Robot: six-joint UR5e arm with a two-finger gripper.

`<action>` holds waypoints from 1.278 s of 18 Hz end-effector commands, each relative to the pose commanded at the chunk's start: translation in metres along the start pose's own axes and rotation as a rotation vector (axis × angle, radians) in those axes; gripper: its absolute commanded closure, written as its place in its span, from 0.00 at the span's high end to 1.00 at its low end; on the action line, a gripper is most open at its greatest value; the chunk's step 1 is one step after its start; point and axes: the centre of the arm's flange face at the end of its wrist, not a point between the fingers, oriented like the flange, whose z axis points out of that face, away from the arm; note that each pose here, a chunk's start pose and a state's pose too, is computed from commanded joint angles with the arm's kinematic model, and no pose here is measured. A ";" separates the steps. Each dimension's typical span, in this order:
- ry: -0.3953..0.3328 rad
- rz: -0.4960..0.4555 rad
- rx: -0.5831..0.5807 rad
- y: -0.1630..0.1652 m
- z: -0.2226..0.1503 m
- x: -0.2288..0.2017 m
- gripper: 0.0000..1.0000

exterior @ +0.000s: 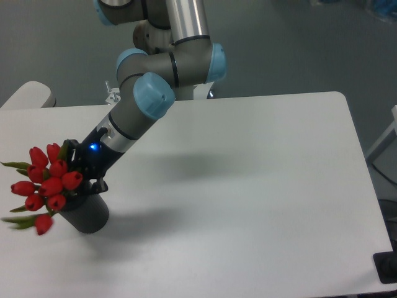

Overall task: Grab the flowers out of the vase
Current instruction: 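Lower the gripper around the tulip stems at the vase rim and close it, then lift the gripped tulips straight up out of the black vase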

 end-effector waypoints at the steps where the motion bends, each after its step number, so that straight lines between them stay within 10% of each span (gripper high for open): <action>1: -0.002 0.003 0.003 -0.002 -0.001 -0.001 0.29; 23: -0.066 -0.045 0.143 -0.085 -0.068 -0.004 0.24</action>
